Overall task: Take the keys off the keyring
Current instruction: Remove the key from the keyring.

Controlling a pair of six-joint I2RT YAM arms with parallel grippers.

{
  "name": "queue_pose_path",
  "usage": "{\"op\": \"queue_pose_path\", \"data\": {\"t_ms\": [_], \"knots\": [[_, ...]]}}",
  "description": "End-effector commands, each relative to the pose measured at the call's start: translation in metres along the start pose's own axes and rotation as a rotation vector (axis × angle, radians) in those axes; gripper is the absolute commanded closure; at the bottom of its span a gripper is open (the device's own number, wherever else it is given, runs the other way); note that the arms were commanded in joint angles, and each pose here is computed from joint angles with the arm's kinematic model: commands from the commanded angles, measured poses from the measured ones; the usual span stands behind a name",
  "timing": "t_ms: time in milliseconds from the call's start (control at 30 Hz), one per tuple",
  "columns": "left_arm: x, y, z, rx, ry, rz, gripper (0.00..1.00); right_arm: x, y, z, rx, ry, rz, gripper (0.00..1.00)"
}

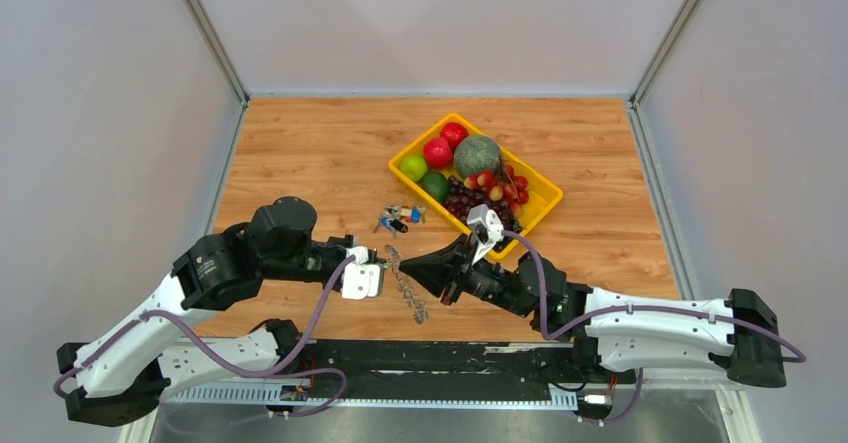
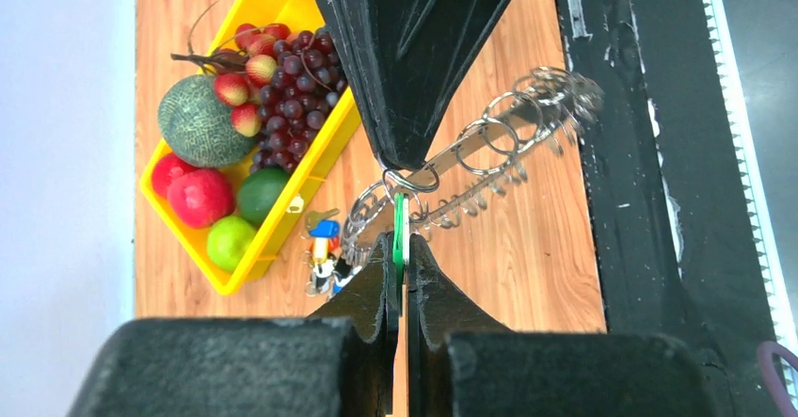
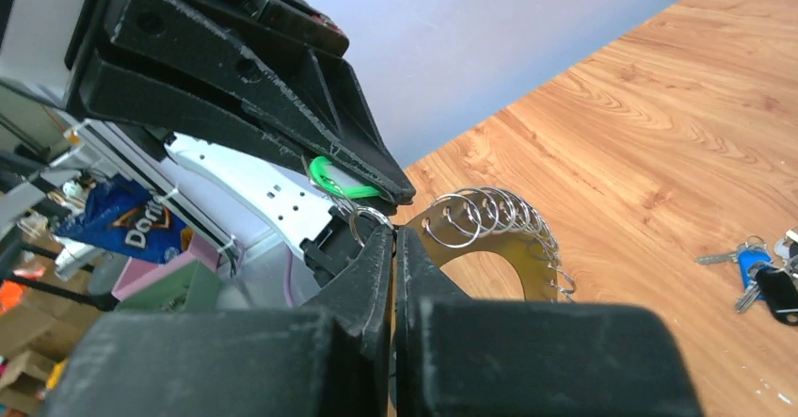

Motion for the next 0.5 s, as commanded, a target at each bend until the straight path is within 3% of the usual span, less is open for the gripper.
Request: {"op": "queue_pose_path", "data": {"t_ms": [0,200,467], "knots": [[0.012,-0.006,-0.020,-0.076,0.039,-0.056,1.00,-0.024,-0.002,0.004,-0.027,0.128,0.137,1.00],[0.006,0.008,-0.013,-0.063,0.028,-0.007,1.00,-0.015,0.006,0.003,-0.032,0.251,0.124,1.00],[-0.004,0.020,0.001,-0.032,0.043,0.022,1.00,-0.022,0.000,-0.004,-0.112,0.539,0.143,1.00]]}}
Point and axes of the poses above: each gripper's point midway between its finger pads, its own y axis out along the fingers, its own x axis along the line the jaws close on, z = x × y, the point moved 1 cm from there along -y, back along the fingers, and after that the axes turned 2 degrees about y, right-handed, at the moved point
